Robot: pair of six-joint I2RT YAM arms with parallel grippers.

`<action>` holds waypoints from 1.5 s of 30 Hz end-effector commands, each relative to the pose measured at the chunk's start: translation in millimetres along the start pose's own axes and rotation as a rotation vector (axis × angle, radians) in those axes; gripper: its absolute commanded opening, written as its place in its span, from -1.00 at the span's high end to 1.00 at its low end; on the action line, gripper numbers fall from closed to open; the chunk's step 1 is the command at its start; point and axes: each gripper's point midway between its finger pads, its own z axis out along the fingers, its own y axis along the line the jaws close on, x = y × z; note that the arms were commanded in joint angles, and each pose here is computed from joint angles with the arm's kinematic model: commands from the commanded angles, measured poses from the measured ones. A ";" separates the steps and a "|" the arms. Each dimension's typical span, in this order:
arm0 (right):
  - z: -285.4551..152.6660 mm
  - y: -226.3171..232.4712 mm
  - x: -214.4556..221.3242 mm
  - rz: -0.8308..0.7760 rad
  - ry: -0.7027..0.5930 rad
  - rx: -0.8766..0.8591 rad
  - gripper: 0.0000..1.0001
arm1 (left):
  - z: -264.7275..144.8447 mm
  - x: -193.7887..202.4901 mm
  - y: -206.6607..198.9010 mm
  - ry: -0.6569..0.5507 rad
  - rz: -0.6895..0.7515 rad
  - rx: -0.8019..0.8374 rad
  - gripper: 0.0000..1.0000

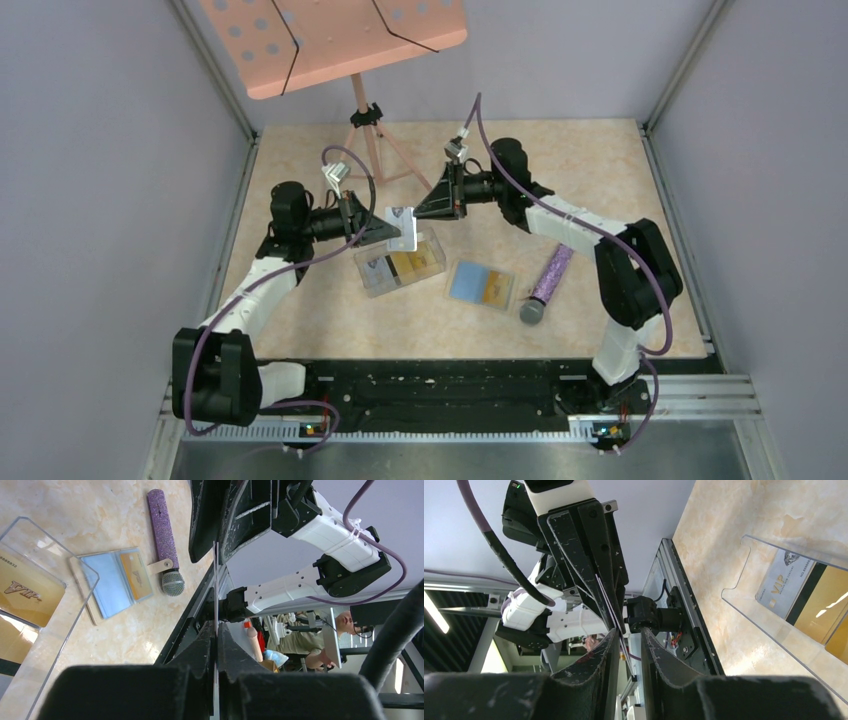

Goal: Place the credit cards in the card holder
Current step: Place the credit card in the storage box.

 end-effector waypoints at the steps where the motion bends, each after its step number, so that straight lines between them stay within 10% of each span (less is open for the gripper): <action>1: 3.9 18.4 7.9 -0.070 0.022 -0.044 0.58 | -2.2 -0.7 -20.7 0.003 0.091 0.050 1.00; 9: 5.0 11.1 11.9 -0.056 0.027 -0.045 0.80 | -3.8 1.2 -23.8 0.000 0.100 0.054 1.00; 34: 14.9 36.7 35.8 -0.045 0.091 -0.206 0.52 | -2.5 -1.1 -30.1 -0.013 0.108 0.064 1.00; 39: 9.6 53.3 42.4 -0.040 0.108 -0.336 1.00 | -0.6 -4.0 -27.5 -0.028 0.092 0.065 1.00; 45: 8.0 44.0 37.1 -0.030 0.078 -0.297 1.00 | 0.9 -4.8 -20.3 -0.037 0.075 0.048 0.74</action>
